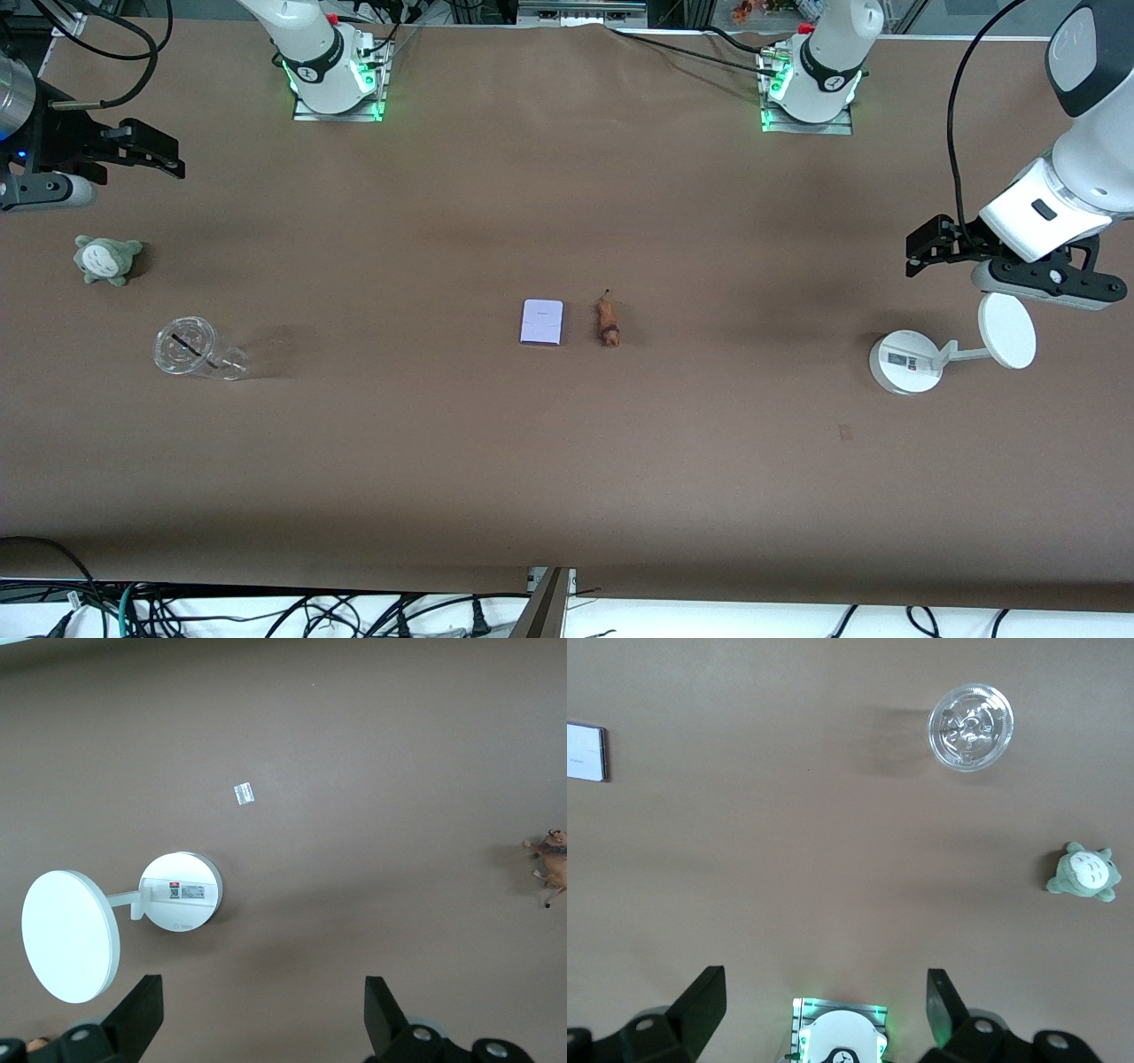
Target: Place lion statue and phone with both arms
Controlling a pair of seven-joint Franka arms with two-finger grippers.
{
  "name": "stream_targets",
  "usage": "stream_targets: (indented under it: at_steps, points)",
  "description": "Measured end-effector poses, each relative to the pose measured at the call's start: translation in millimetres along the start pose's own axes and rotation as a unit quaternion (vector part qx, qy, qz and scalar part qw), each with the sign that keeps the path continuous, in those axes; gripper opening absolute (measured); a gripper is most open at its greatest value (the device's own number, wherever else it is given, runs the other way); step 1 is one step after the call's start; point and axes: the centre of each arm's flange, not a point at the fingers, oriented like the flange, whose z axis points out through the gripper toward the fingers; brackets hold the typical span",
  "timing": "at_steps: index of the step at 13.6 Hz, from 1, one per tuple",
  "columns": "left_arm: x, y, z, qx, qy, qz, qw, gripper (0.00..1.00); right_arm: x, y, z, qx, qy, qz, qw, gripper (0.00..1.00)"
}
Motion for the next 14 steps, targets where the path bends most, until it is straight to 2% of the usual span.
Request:
stream_targets:
  at_steps: [14]
  points:
    - [-0.1,-1.1,-0.2,0.000,0.000,-0.001,1.000,1.00,4.2,0.7,5.4,0.001,-0.006,0.000,1.000,1.00]
